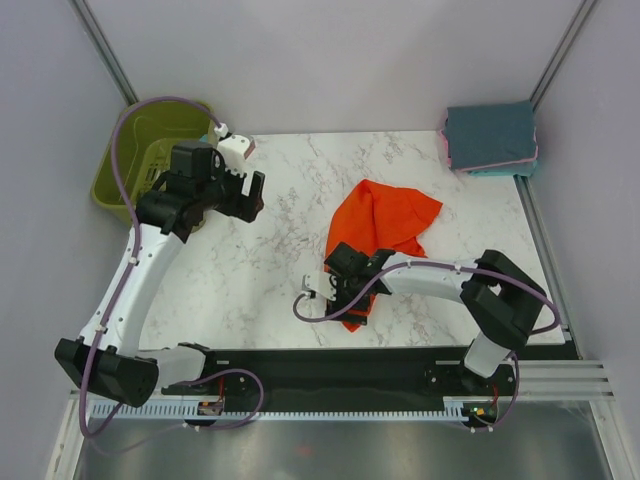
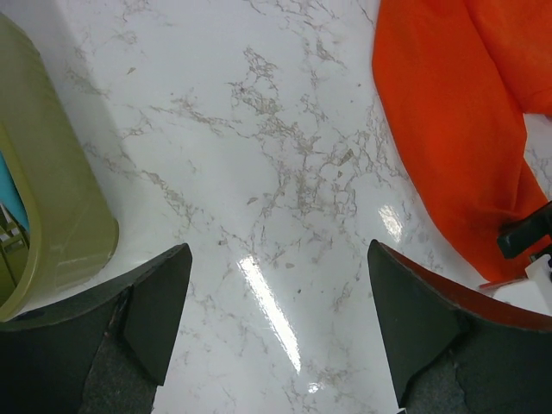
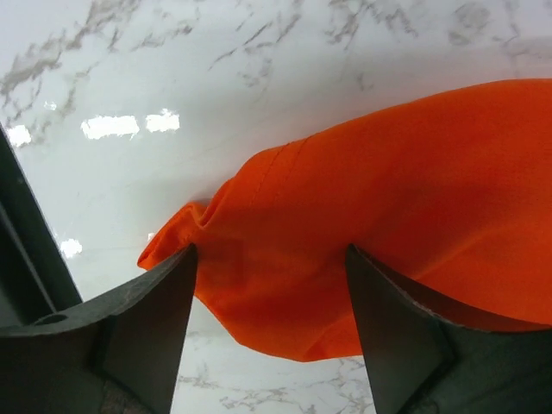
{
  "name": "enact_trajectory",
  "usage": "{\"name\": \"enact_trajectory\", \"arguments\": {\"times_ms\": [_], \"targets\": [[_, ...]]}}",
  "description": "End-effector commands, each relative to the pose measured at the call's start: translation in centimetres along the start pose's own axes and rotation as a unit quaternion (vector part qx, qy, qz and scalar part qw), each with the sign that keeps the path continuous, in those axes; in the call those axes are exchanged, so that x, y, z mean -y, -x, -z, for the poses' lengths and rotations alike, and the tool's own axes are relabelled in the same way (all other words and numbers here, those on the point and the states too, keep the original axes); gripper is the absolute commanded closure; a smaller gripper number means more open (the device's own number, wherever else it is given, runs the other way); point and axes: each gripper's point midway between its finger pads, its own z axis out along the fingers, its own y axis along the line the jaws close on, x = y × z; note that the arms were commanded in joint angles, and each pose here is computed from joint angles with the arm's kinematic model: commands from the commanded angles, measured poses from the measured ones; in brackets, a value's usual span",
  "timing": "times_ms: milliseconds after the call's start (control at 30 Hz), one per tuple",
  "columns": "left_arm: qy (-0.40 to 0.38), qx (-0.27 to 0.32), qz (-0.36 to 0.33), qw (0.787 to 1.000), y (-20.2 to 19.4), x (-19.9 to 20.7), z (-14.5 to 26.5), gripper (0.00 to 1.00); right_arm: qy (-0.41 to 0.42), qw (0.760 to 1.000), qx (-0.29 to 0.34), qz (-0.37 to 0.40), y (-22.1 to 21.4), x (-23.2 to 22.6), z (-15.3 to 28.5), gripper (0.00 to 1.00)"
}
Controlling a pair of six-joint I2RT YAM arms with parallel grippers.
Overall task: Fold and stack the t-shirts
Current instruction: Flatten the tshirt out
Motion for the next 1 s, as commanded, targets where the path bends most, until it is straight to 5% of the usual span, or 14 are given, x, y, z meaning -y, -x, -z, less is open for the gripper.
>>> {"name": "enact_trajectory", "arguments": {"times_ms": [0,67,100,167,400,633,800,900,967], "targets": [[-0.01,0.031,0.014,0.999,1.7,0.4,1.6,0.1,-0.061,0.998,0.005,0.0,1.4,2.7,-0.7,0.25],[-0.013,0.031,0.014,0.999,1.7,0.5,1.5,0.1,-0.061,0.998,-0.001,-0.003,1.5,3.0,-1.0,0.44],[-0.014,0.03,0.015,0.999,1.6,0.5,1.4,0.1,-0.065,0.998,0.003,-0.003,2.1,3.3,-0.8,0.75],[-0.016,0.03,0.016,0.999,1.7,0.5,1.3,0.1,-0.085,0.996,0.002,-0.005,2.6,4.0,0.2,1.0],[-0.012,0.018,0.019,1.0,0.8,0.3,0.6,0.11,-0.265,0.958,0.102,0.033,9.7,11.1,13.8,1.0],[0.006,0.017,0.017,1.0,1.3,-0.6,-0.2,0.12,-0.479,0.833,0.27,0.059,19.6,17.6,37.3,1.0],[-0.005,0.027,0.022,0.999,2.3,-0.3,-0.5,0.12,-0.575,0.753,0.312,0.078,21.7,18.8,47.8,1.0],[0.0,0.033,0.024,0.999,3.1,-0.6,-0.5,0.12,-0.573,0.761,0.293,0.09,21.4,19.0,46.6,1.0],[0.013,0.039,0.023,0.999,3.5,-1.1,-0.4,0.12,-0.521,0.806,0.267,0.094,20.3,18.5,41.4,0.83]]}}
